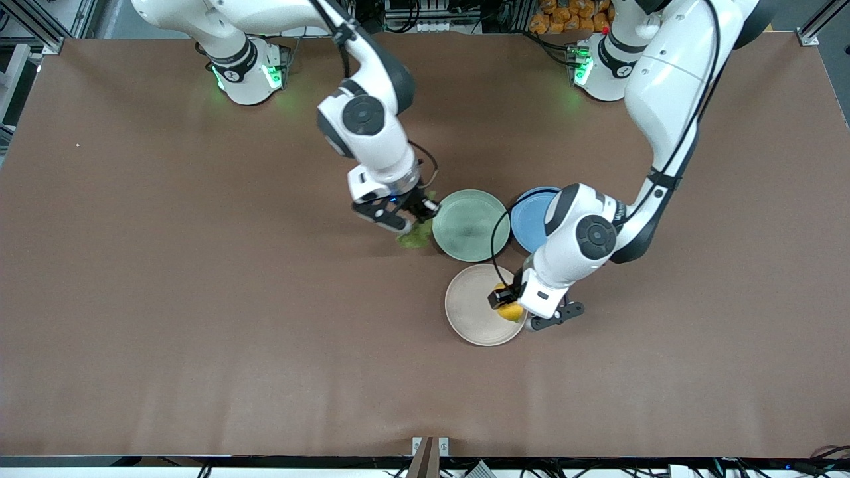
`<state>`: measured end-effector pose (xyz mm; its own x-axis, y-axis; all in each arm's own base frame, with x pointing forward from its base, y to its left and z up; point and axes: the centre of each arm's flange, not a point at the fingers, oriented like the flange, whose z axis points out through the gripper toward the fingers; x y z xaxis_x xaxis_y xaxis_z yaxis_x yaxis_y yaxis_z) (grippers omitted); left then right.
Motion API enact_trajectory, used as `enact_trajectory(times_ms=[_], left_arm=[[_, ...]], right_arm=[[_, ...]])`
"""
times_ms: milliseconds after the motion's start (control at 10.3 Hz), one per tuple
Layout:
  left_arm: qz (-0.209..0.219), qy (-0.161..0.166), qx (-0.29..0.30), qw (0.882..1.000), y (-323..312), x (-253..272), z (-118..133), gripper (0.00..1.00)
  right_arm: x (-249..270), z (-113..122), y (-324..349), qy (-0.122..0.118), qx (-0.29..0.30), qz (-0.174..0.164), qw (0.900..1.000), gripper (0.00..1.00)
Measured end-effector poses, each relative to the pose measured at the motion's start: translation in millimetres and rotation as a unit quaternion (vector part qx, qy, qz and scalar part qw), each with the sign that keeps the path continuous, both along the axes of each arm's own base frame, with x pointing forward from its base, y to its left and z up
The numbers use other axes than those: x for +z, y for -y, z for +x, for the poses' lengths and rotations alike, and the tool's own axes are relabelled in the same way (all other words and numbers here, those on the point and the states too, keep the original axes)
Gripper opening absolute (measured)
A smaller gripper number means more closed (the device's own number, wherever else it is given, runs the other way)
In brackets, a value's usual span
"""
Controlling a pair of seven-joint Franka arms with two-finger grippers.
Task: Place lemon and lettuce in plates
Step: 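Carry the lettuce to the green plate while the left gripper carries the lemon, then open both grippers, releasing the lettuce and the lemon onto the plates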
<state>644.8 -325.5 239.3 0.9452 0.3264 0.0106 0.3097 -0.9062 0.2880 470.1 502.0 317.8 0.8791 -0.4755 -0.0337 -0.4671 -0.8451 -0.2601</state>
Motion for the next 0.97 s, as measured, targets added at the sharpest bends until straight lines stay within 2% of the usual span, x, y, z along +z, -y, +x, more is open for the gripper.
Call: enact_trajectory(times_ms=[292, 487, 584, 779, 973], left_arm=[[-0.002, -0.001, -0.005, 1.0, 9.4, -11.0, -4.7, 0.67], [-0.003, 0.002, -0.009, 1.0, 16.0, -8.3, -6.2, 0.88], [-0.005, 0.005, -0.009, 1.0, 16.9, -4.6, -4.3, 1.0], [-0.003, 0.017, 0.004, 1.0, 1.5, 5.1, 8.3, 1.0], [0.016, 0.037, 0.034, 0.999, -40.8, 21.6, 30.9, 1.0]], right_arm=[[-32.5, -40.0, -47.1, 0.006, -0.009, 0.027, 1.0, 0.04], [-45.1, -52.0, -71.4, 0.008, -0.017, 0.034, 0.999, 0.04], [-47.0, -54.6, -79.8, 0.01, -0.018, 0.036, 0.999, 0.17], [-44.4, -53.7, -84.6, 0.014, -0.02, 0.039, 0.999, 0.47], [-35.2, -39.0, -79.7, 0.028, -0.026, 0.04, 0.998, 0.75]])
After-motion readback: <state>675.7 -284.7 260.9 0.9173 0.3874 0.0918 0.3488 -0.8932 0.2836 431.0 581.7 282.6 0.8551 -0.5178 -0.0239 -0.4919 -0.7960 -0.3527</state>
